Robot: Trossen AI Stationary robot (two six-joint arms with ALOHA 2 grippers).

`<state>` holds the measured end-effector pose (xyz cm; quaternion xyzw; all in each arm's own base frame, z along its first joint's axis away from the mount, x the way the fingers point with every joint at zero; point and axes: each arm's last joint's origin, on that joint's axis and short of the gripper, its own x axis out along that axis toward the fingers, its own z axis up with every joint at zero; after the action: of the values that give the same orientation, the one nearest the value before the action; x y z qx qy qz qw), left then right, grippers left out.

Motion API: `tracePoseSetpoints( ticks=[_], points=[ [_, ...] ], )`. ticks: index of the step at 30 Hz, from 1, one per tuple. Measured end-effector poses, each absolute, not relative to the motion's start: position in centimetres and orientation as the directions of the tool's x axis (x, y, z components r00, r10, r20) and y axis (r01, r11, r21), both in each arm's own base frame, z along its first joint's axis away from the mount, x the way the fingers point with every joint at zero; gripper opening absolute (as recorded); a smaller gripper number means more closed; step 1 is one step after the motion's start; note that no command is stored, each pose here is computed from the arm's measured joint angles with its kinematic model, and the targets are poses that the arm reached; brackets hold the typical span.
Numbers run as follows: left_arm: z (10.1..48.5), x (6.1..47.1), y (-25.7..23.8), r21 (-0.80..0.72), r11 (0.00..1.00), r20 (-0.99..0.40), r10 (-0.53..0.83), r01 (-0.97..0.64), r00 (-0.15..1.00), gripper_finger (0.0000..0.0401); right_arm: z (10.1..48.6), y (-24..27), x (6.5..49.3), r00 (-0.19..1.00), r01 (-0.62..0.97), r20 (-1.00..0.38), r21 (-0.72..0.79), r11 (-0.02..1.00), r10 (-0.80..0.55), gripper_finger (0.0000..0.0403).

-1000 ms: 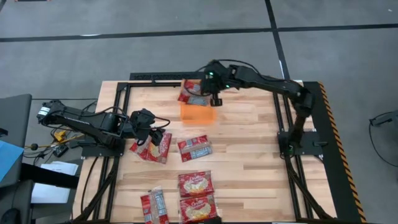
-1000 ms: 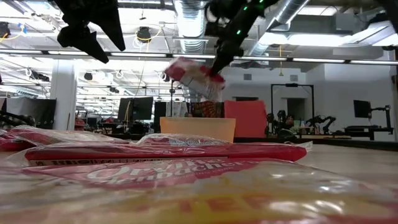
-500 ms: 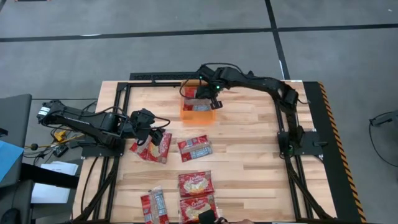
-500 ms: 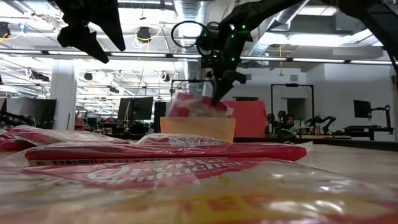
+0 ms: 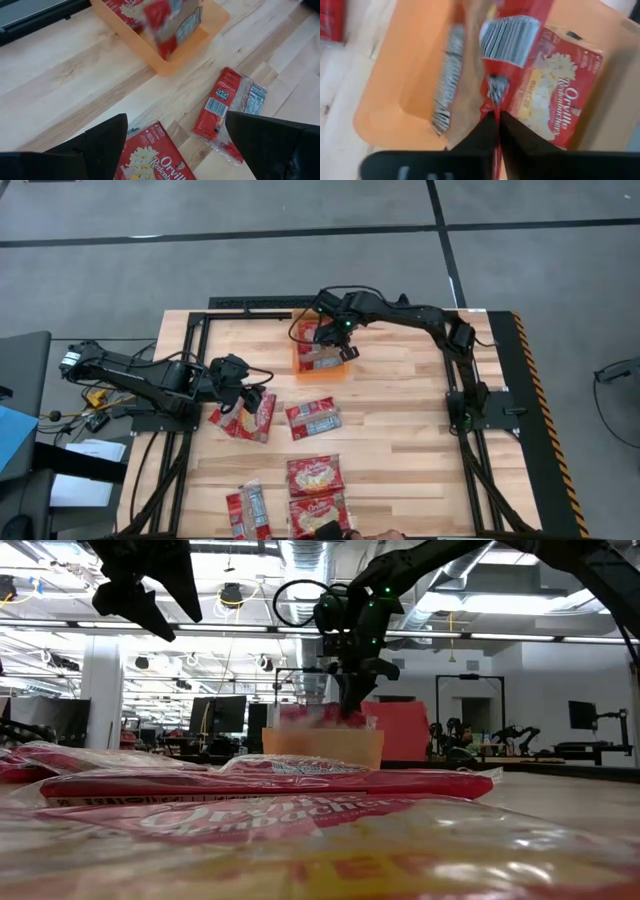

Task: Sort popcorn bags into baskets
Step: Put the red popcorn bag into the orange bin

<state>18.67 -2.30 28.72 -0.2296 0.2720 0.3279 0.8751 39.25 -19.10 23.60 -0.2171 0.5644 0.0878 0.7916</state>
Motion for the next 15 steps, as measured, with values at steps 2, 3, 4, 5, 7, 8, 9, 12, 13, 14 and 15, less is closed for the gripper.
tracePoseSetpoints(
  ticks=[2,3,4,5,7,8,9,12,13,14,15],
  points=[
    [28.7,18.7,-2.3,-0.224,0.679,-0.626,0.449,-0.699,0.637,0.0325,23.6,-18.8,39.4,0.348,-0.387,-0.931,-0.246,0.889,-0.106,0.0076],
    [28.7,18.7,-2.3,-0.223,0.679,-0.626,0.449,-0.699,0.637,0.0325,23.6,-18.7,39.5,0.349,-0.387,-0.931,-0.246,0.888,-0.106,0.009],
    [28.7,18.7,-2.3,-0.223,0.68,-0.627,0.449,-0.699,0.637,0.0325,23.6,-18.6,39.5,0.347,-0.389,-0.932,-0.246,0.888,-0.106,0.0103],
    [28.7,18.7,-2.3,-0.223,0.68,-0.627,0.449,-0.699,0.637,0.0325,23.6,-18.5,39.5,0.345,-0.39,-0.933,-0.242,0.888,-0.103,0.0117],
    [28.7,18.7,-2.3,-0.223,0.68,-0.627,0.449,-0.699,0.637,0.0325,23.8,-18.2,39.6,0.342,-0.383,-0.934,-0.235,0.893,-0.099,0.0146],
    [28.7,18.7,-2.3,-0.223,0.68,-0.627,0.449,-0.699,0.637,0.0325,24.2,-18.1,39.7,0.342,-0.377,-0.935,-0.232,0.897,-0.098,0.016],
    [28.7,18.7,-2.3,-0.223,0.679,-0.627,0.449,-0.699,0.637,0.0325,24.6,-18.0,39.6,0.34,-0.363,-0.935,-0.226,0.904,-0.097,0.0174],
    [28.7,18.7,-2.4,-0.238,0.681,-0.637,0.429,-0.692,0.641,0.0325,26.4,-17.6,39.6,0.326,-0.307,-0.941,-0.192,0.932,-0.086,0.0209],
    [28.7,18.7,-2.4,-0.245,0.685,-0.643,0.415,-0.686,0.644,0.0325,27.2,-17.3,39.4,0.318,-0.279,-0.945,-0.167,0.946,-0.073,0.0219],
    [28.7,18.7,-2.4,-0.253,0.691,-0.651,0.396,-0.677,0.647,0.0325,28.1,-17.0,39.4,0.319,-0.247,-0.946,-0.134,0.96,-0.05,0.0228],
    [28.6,18.7,-2.5,-0.259,0.698,-0.66,0.376,-0.667,0.65,0.0325,28.9,-16.5,39.4,0.331,-0.217,-0.944,-0.085,0.972,-0.008,0.0234]
  ],
)
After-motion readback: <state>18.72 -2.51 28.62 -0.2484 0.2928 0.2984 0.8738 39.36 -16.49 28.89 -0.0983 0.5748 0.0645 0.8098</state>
